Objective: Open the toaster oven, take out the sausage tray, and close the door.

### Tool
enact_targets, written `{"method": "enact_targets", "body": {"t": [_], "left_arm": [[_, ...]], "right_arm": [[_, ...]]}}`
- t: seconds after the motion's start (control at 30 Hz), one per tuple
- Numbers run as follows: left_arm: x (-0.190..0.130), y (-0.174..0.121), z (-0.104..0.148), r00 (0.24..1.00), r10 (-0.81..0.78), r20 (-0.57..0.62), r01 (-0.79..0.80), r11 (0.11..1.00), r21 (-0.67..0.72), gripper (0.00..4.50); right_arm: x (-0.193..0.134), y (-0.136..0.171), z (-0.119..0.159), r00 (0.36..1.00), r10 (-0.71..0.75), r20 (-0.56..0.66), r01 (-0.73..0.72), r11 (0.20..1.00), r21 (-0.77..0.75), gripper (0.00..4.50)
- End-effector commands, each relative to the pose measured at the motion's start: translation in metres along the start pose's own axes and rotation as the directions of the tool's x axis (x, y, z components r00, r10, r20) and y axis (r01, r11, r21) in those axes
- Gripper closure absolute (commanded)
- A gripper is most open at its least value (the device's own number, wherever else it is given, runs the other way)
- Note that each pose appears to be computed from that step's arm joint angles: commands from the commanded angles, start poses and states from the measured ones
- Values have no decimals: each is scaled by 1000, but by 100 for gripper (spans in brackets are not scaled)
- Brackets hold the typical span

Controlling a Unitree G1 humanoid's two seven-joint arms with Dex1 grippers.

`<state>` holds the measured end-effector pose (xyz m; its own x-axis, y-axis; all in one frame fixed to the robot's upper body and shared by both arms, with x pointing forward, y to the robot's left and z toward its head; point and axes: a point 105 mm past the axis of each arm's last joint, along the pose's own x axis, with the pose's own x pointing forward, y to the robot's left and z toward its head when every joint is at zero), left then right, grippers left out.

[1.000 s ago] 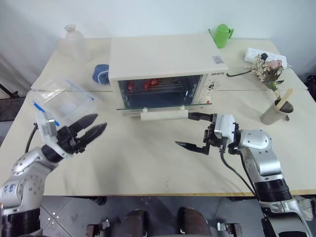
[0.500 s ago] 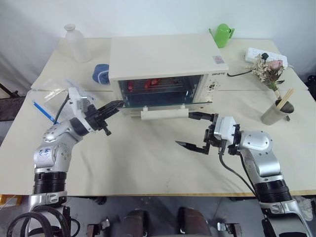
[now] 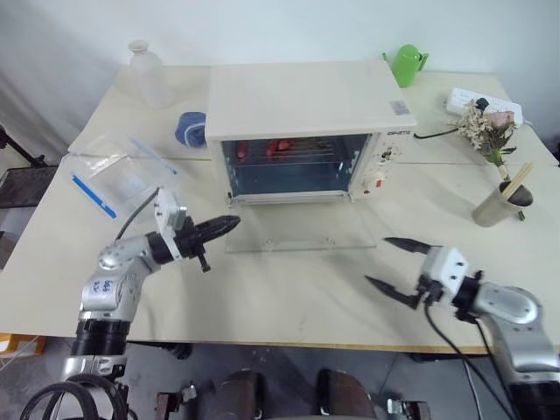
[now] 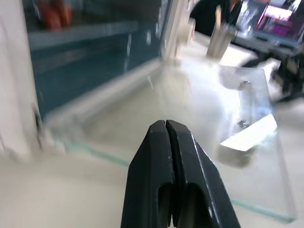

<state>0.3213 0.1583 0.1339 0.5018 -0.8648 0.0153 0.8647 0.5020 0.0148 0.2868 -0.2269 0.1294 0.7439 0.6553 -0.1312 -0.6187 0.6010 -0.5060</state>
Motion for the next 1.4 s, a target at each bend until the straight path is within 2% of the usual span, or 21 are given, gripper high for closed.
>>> {"method": "enact_targets", "body": {"t": [0.03,0.17,0.23,0.37,0.5,0.67,0.87,1.03,1.13,1.4], "left_arm": [[0,-6,1,1000,7,15,-8,999,49,447],[-8,-10,-12,999,35,-10,-35,998,61,447],[-10,-10,-12,998,55,6,-55,997,62,447],[-19,-12,-8,996,78,51,-81,995,57,447],[-33,-15,6,981,142,129,-150,987,53,358],[-48,-25,19,965,194,175,-206,977,53,201],[-56,-31,25,942,265,205,-279,959,43,12],[-54,-32,27,931,290,223,-305,952,35,3],[-50,-27,31,930,288,229,-307,950,51,0],[-36,-15,42,946,223,235,-243,968,56,0]], "right_arm": [[6,-22,26,996,-70,57,76,990,-117,0],[38,-24,55,991,-63,119,96,950,-298,0],[61,-26,63,986,-117,117,148,939,-309,0],[99,-5,91,981,-43,189,105,936,-336,0],[145,10,113,974,-22,226,131,868,-479,0],[185,5,126,969,-97,227,216,783,-583,0],[216,-7,124,975,-176,138,223,707,-671,0],[234,-13,119,973,-215,82,205,647,-734,0],[240,-10,122,971,-211,112,223,632,-742,60],[244,-11,123,967,-220,127,239,614,-753,341]]}}
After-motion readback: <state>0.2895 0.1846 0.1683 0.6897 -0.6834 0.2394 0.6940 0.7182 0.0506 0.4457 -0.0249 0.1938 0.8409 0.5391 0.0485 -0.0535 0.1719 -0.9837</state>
